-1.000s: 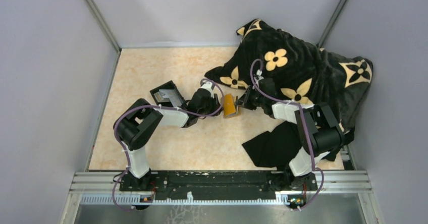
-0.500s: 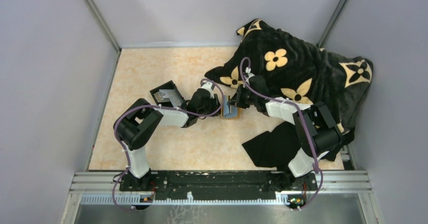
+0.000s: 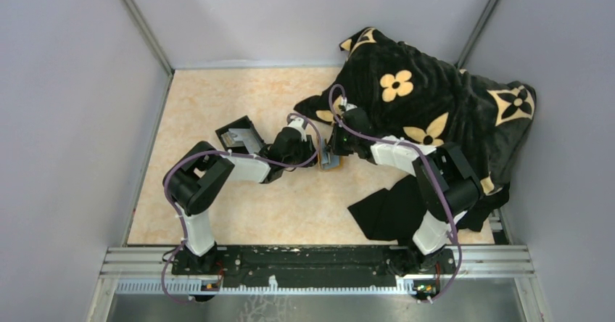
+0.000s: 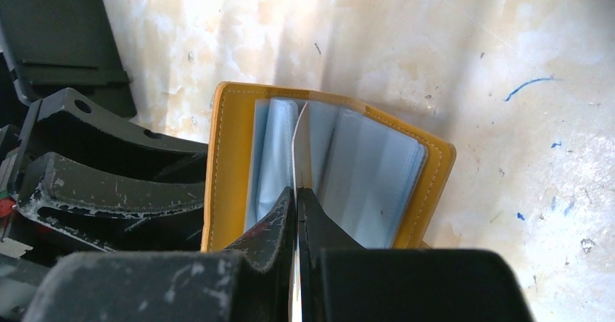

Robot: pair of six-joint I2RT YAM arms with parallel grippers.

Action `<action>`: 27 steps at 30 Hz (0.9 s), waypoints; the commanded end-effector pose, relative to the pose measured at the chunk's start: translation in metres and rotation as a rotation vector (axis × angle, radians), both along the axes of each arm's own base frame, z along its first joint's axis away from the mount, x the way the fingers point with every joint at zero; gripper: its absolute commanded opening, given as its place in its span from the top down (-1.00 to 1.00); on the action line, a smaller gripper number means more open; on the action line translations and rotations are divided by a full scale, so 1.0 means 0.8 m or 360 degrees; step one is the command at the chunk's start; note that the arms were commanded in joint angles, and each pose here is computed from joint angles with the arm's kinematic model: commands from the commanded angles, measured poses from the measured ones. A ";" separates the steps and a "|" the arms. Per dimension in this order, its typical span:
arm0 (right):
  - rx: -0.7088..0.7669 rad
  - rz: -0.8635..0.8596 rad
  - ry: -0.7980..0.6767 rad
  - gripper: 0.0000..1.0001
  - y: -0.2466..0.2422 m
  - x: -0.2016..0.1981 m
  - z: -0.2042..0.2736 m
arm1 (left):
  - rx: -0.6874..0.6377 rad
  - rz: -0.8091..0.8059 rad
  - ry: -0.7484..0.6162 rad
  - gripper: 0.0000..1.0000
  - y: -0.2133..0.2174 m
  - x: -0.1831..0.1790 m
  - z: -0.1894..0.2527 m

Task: Put the credit cards into the card holder
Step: Open the card holder at the center of the board.

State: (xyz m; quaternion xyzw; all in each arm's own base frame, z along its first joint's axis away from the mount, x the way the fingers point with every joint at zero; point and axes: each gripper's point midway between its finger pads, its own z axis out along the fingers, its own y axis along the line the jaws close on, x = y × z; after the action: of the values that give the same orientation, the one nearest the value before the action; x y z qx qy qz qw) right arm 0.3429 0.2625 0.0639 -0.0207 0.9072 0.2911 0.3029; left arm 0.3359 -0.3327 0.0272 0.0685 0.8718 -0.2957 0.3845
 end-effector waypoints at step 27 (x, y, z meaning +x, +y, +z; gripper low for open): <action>-0.0860 0.0173 -0.0166 1.00 0.064 -0.025 -0.043 | 0.0407 0.0395 0.0189 0.27 0.120 -0.060 -0.010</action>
State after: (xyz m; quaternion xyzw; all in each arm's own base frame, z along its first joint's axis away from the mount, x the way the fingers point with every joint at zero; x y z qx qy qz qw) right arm 0.3407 0.3094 0.0560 -0.1415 0.9191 0.0730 0.3603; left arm 0.3137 -0.2757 0.0288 0.0159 0.9042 -0.2040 0.3750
